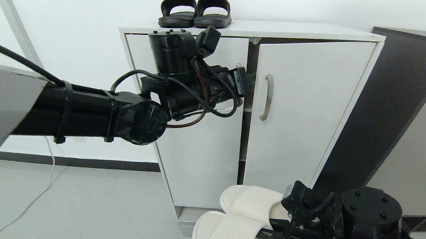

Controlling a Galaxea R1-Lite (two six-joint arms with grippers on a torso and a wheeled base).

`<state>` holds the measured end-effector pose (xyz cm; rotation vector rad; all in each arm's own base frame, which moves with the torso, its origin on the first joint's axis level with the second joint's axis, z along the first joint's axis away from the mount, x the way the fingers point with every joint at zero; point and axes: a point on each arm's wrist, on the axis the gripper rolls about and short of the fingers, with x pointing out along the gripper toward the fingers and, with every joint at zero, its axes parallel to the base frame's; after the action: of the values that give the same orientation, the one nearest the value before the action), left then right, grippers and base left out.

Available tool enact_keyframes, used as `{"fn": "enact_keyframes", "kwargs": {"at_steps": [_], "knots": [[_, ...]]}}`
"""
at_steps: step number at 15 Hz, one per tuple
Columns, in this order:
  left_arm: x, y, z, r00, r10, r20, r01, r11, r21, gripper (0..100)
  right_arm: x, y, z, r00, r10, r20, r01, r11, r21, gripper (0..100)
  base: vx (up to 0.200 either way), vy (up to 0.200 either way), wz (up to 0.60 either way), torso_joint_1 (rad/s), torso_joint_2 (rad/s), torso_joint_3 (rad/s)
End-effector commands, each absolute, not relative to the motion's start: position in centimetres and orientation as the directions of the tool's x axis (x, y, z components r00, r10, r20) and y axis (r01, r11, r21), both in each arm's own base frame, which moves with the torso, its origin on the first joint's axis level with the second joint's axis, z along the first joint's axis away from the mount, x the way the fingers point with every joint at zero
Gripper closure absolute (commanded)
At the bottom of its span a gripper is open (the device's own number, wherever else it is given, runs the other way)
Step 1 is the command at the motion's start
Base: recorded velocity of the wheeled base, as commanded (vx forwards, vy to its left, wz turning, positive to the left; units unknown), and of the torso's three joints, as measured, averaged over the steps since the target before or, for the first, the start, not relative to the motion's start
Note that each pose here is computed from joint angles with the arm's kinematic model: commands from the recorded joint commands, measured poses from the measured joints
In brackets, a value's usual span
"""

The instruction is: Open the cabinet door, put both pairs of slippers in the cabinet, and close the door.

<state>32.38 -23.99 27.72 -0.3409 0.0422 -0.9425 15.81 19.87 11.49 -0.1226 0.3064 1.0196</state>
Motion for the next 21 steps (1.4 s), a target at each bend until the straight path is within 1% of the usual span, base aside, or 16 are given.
{"fn": "enact_keyframes", "kwargs": {"at_steps": [1,2,4,5,7,9,11,12,13,14,16,17,18,19,20,21], "knots": [[32.6,-24.5,27.2,0.586,-0.804,0.101,0.786,0.535,-0.309,100,15.8,20.0,11.3,0.48,0.819,-0.315,-0.854,0.518,0.042,100,0.0,0.0,0.0,0.0,0.0,0.0],[32.6,-24.5,27.2,0.586,-0.804,0.102,0.786,0.534,-0.31,100,15.7,20.1,11.3,0.475,0.822,-0.315,-0.858,0.513,0.042,100,0.0,0.0,0.0,0.0,0.0,0.0],[31.5,-25.0,26.8,0.566,-0.82,0.088,0.796,0.517,-0.315,100,15.6,20.1,11.1,0.471,0.821,-0.324,-0.859,0.51,0.043,100,-0.2,0.0,0.0,0.005,0.0,-0.002],[30.0,-25.3,27.1,0.541,-0.837,0.086,0.812,0.493,-0.314,100,15.6,20.2,11.0,0.47,0.821,-0.325,-0.86,0.509,0.043,100,-0.2,0.0,0.0,0.017,0.0,0.007],[27.3,-26.8,27.3,0.478,-0.874,0.085,0.847,0.433,-0.308,100,15.0,20.4,10.8,0.448,0.828,-0.336,-0.871,0.489,0.045,100,-0.2,0.0,0.0,0.0,0.0,0.002],[26.0,-27.7,27.6,0.442,-0.892,0.098,0.867,0.397,-0.301,100,14.6,20.4,10.7,0.436,0.833,-0.341,-0.878,0.477,0.044,100,-0.2,0.0,0.0,-0.002,0.0,0.005],[26.4,-27.5,27.5,0.454,-0.885,0.101,0.862,0.408,-0.299,100,14.6,20.5,10.7,0.437,0.834,-0.336,-0.878,0.477,0.045,100,-0.2,0.0,0.0,0.002,0.0,0.007],[26.8,-27.1,27.5,0.47,-0.877,0.099,0.854,0.424,-0.3,100,14.6,20.5,10.7,0.438,0.834,-0.336,-0.877,0.479,0.044,100,0.0,0.0,0.0,0.0,0.0,0.0],[28.1,-25.3,27.8,0.522,-0.845,0.118,0.831,0.472,-0.293,100,14.6,20.4,10.7,0.44,0.832,-0.338,-0.875,0.481,0.044,100,0.0,0.0,0.0,0.0,0.0,0.0],[28.4,-24.4,28.1,0.543,-0.829,0.132,0.821,0.492,-0.29,100,14.7,20.4,10.7,0.443,0.831,-0.337,-0.874,0.484,0.043,100,0.0,0.0,0.0,0.0,0.0,0.0],[28.1,-18.9,29.0,0.651,-0.745,0.146,0.749,0.599,-0.284,100,15.4,20.2,10.4,0.462,0.816,-0.347,-0.86,0.507,0.047,100,0.0,0.0,0.0,0.0,0.0,0.0],[27.0,-16.4,29.6,0.697,-0.701,0.151,0.71,0.645,-0.282,100,15.6,20.1,10.5,0.472,0.813,-0.341,-0.855,0.516,0.045,100,0.0,0.0,0.0,0.0,0.0,0.0],[25.2,-13.4,30.0,0.749,-0.646,0.15,0.66,0.705,-0.261,100,16.0,19.9,10.7,0.489,0.81,-0.324,-0.847,0.529,0.044,100,0.0,0.0,0.0,0.0,0.0,0.0],[22.9,-10.5,29.8,0.796,-0.591,0.134,0.605,0.767,-0.212,100,16.5,19.9,10.8,0.507,0.805,-0.308,-0.837,0.545,0.045,100,0.0,0.0,0.0,0.0,0.0,0.0],[20.5,-7.8,29.1,0.847,-0.52,0.109,0.531,0.834,-0.152,100,17.2,20.0,11.3,0.529,0.799,-0.286,-0.826,0.562,0.044,100,0.0,0.0,0.0,0.0,0.0,0.0],[17.5,-5.4,28.1,0.907,-0.413,0.083,0.419,0.903,-0.093,100,18.2,20.1,11.6,0.576,0.772,-0.268,-0.794,0.606,0.04,100,0.0,0.0,0.0,0.0,0.0,0.0]]}}
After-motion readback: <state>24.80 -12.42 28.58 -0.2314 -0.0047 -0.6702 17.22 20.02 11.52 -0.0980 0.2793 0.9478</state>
